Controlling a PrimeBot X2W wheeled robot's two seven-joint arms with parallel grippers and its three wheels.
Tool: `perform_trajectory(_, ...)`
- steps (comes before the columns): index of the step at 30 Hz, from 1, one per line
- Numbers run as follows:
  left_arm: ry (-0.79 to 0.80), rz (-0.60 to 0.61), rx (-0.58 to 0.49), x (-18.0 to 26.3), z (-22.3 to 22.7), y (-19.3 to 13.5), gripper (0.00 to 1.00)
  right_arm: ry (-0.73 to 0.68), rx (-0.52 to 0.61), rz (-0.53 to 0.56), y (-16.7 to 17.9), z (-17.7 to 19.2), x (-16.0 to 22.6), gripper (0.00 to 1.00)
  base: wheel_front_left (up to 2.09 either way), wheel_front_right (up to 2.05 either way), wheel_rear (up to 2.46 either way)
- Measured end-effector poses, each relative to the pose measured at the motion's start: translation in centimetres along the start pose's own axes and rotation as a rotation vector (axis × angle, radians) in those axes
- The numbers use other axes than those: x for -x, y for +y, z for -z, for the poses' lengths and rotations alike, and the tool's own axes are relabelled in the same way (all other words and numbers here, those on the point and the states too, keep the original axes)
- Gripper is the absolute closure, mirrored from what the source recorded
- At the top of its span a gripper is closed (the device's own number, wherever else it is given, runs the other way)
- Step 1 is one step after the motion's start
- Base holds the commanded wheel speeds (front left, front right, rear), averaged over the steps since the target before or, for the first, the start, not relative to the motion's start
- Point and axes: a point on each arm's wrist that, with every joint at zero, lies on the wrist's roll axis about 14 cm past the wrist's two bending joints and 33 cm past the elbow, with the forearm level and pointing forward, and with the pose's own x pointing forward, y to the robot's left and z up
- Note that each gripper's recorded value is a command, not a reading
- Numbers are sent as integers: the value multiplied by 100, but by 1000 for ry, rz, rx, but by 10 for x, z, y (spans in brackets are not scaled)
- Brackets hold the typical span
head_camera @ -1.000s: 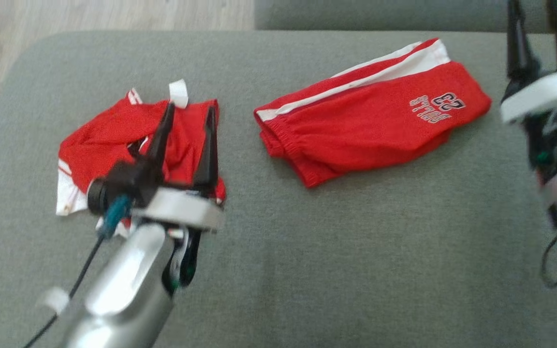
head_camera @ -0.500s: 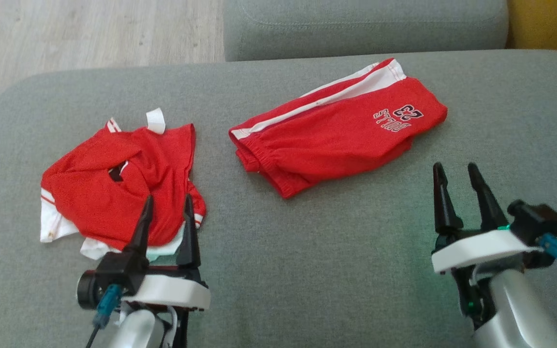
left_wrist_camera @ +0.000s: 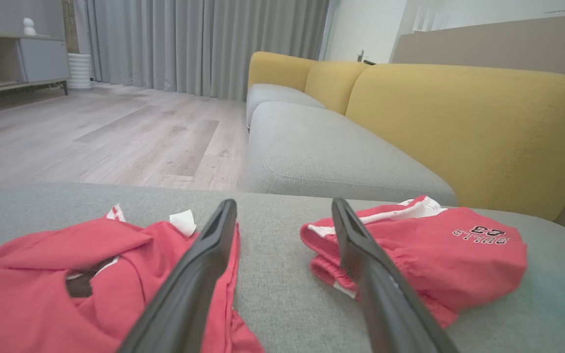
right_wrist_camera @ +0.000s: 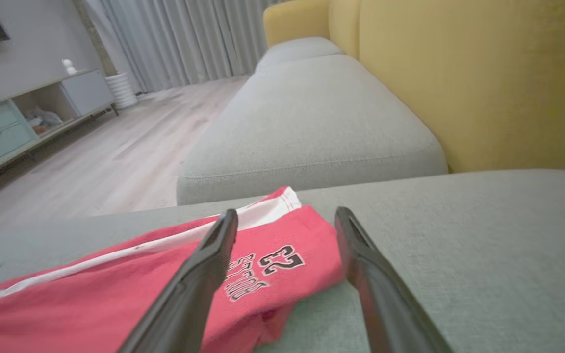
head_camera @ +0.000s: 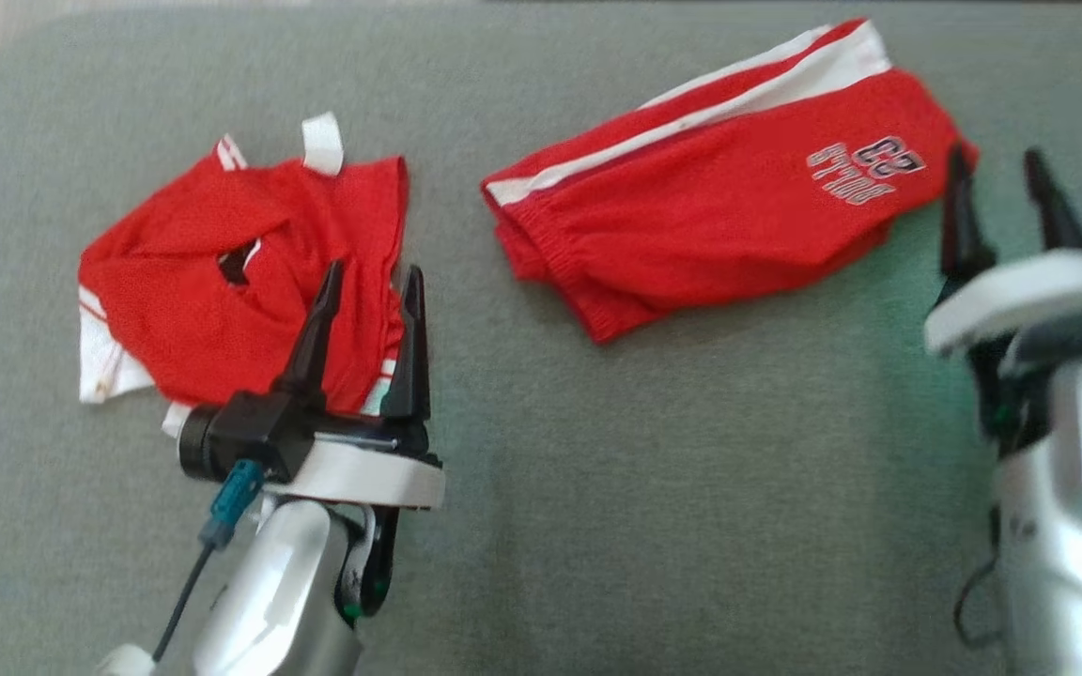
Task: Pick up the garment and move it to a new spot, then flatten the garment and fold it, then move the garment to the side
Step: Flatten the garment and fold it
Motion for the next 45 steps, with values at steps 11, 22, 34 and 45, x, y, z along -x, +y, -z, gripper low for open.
perform_trajectory(11,80,-43,-10,-8,30,26,0,302,62,80,-31,54,-78,0,0,0,0)
perform_trajectory(22,86,-38,-28,-16,31,29,0,513,174,50,-34,89,-97,0,0,0,0)
perform_trajectory(34,64,-39,-11,-17,23,24,0,528,202,8,-30,86,-87,100,0,0,0)
perform_trajectory(45,35,-23,-12,-12,11,16,0,488,242,197,-125,54,-55,100,0,0,0)
